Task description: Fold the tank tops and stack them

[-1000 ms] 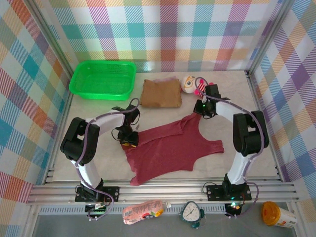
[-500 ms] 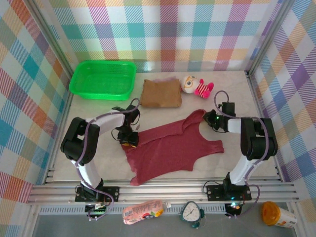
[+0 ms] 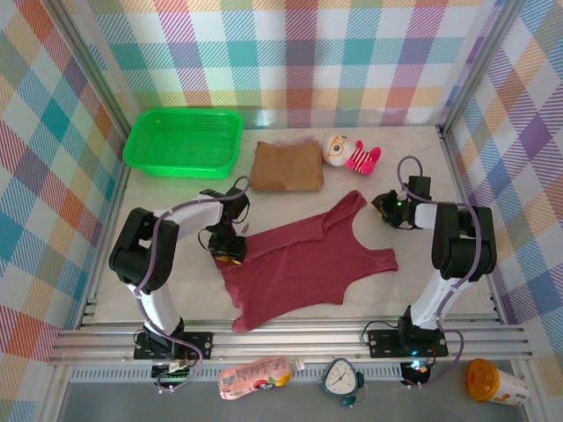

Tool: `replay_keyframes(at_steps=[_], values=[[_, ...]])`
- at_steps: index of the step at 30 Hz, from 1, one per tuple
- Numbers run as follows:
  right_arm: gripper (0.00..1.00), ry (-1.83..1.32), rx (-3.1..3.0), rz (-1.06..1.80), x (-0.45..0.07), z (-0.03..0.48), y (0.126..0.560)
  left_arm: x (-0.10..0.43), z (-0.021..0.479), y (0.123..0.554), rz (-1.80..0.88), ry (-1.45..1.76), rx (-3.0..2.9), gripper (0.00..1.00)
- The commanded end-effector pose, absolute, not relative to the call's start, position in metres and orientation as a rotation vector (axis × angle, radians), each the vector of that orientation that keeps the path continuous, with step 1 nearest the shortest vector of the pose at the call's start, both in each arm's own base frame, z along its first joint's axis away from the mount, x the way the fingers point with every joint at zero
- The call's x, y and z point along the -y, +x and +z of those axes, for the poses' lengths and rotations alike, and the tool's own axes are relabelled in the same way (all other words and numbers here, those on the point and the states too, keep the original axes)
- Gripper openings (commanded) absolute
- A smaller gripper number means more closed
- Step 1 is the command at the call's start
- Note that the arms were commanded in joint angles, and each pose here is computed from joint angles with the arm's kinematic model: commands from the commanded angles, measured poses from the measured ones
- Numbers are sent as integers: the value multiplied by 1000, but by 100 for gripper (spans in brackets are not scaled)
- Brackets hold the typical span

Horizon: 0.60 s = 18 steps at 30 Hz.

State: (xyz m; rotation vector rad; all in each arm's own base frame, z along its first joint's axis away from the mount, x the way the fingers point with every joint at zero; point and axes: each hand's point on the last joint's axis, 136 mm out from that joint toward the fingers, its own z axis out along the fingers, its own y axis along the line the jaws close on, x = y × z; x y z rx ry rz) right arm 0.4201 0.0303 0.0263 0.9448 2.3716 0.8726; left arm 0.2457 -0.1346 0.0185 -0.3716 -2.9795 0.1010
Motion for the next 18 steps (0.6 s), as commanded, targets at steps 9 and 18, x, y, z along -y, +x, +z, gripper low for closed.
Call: replay_keyframes(at_steps=[9, 18], values=[[26, 553, -2341, 899, -62, 78, 445, 127, 22, 241, 48, -387, 2929, 38], [26, 182, -2334, 779, -135, 117, 462, 130, 28, 244, 60, -374, 2942, 38]])
